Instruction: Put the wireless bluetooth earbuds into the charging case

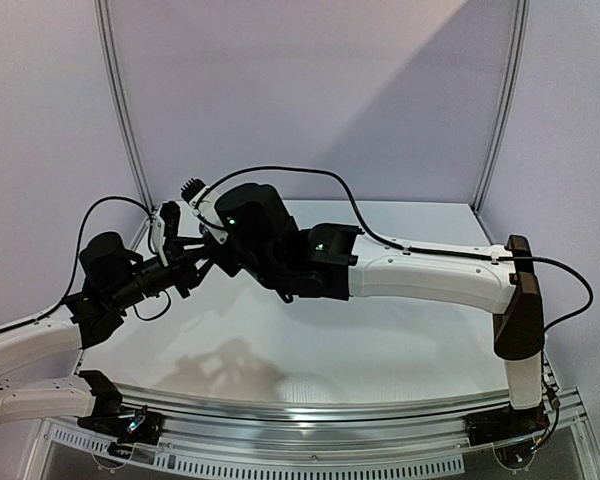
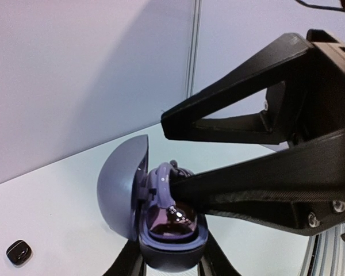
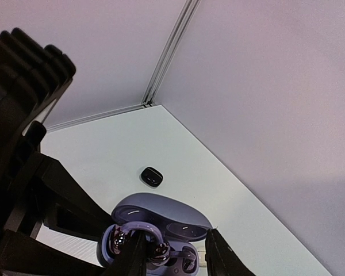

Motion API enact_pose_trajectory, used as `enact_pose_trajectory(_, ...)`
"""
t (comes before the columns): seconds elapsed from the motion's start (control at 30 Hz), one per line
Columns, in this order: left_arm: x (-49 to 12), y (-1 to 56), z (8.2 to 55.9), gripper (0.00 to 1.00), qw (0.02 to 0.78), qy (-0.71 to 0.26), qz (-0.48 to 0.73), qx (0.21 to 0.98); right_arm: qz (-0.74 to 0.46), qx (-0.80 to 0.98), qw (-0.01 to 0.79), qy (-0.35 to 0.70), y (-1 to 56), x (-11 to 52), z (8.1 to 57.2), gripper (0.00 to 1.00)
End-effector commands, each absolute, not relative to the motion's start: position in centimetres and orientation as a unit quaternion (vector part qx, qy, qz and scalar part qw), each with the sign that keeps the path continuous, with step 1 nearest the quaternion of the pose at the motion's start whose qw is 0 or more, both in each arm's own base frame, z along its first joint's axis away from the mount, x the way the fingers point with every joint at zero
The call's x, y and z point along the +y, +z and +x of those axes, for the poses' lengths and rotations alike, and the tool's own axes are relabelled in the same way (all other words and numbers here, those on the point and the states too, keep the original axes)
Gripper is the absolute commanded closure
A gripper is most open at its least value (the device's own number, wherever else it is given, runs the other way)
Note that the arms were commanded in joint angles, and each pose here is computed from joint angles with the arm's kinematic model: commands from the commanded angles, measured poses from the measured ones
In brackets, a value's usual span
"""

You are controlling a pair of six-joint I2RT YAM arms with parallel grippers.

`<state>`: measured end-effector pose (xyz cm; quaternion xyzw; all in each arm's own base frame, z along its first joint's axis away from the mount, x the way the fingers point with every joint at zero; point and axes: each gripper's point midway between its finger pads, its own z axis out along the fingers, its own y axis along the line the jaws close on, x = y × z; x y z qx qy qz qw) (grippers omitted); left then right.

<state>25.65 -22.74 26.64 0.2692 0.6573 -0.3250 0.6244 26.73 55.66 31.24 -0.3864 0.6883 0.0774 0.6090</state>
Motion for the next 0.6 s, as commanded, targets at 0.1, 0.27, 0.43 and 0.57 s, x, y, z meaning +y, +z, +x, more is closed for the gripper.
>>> enact_pose_trajectory(0.1,-22.61,32.11,24.56,1.0,0.687,-0.342,0.276,0.579,-0.458,0.708,0.536,0.047,25.99,54.91,25.75,0.63)
enact_pose_trajectory(0.27,-22.73,32.18,24.45,1.0,0.685,-0.347,0.278,0.577,-0.462,0.711,0.528,0.05,25.81,54.75,25.54,0.61)
enact_pose_trajectory(0.43,-22.79,32.14,24.31,1.0,0.683,-0.35,0.279,0.577,-0.467,0.714,0.519,0.052,25.6,54.59,25.41,0.6)
enact_pose_trajectory(0.57,-22.79,32.26,24.21,1.0,0.682,-0.354,0.278,0.576,-0.469,0.717,0.513,0.049,25.4,54.32,25.58,0.59)
